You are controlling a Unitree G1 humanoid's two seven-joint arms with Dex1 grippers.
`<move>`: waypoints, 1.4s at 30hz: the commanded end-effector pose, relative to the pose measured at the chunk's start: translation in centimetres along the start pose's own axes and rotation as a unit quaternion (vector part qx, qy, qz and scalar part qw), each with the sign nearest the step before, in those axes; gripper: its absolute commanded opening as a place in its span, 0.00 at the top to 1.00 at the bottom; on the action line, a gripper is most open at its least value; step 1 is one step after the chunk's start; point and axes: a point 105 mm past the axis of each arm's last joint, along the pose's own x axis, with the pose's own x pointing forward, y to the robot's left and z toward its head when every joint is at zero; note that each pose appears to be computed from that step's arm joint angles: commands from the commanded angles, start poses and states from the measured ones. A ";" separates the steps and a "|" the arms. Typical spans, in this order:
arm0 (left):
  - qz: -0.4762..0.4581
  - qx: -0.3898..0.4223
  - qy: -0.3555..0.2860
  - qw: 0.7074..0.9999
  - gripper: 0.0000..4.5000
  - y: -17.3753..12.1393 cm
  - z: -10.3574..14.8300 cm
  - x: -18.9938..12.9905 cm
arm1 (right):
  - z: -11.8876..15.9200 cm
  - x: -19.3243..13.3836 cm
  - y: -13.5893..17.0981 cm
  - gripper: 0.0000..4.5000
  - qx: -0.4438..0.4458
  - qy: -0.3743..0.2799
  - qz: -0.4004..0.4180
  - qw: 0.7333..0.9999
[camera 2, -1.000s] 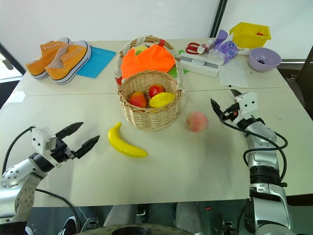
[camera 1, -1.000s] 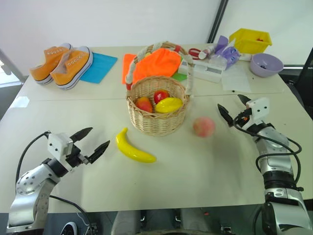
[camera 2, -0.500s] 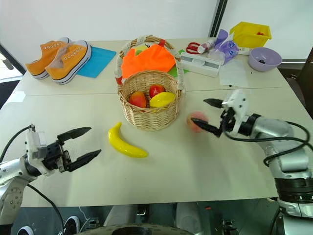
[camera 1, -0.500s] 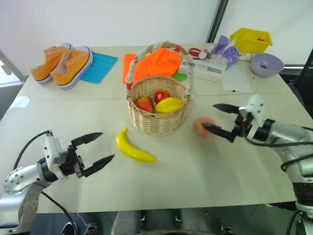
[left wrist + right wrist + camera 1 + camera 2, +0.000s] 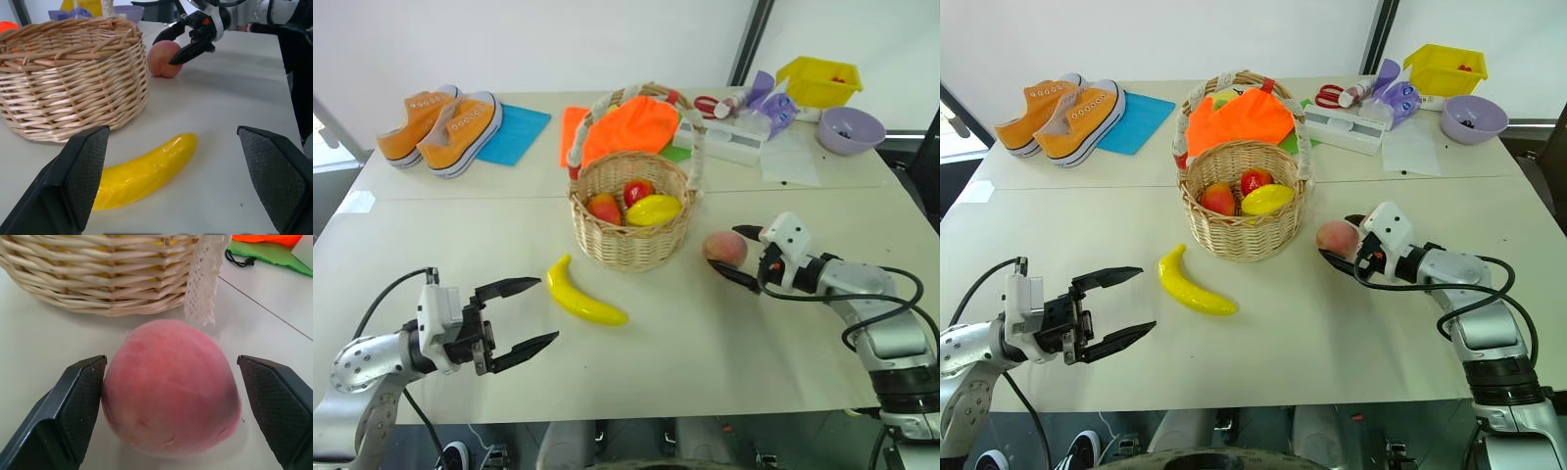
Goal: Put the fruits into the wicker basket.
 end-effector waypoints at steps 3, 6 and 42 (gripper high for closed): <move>-0.011 0.007 -0.017 1.000 0.00 -0.5 0.8 0.4 | -0.1 0.3 0.0 0.12 0.037 -0.002 0.003 0.999; -0.007 0.010 -0.018 1.000 0.00 -0.4 0.8 0.4 | 0.3 0.3 -0.1 0.32 0.038 -0.009 0.000 0.999; 0.181 -0.043 -0.031 0.982 0.00 2.0 0.1 0.1 | 16.5 3.9 4.7 0.01 0.001 -0.275 0.143 0.951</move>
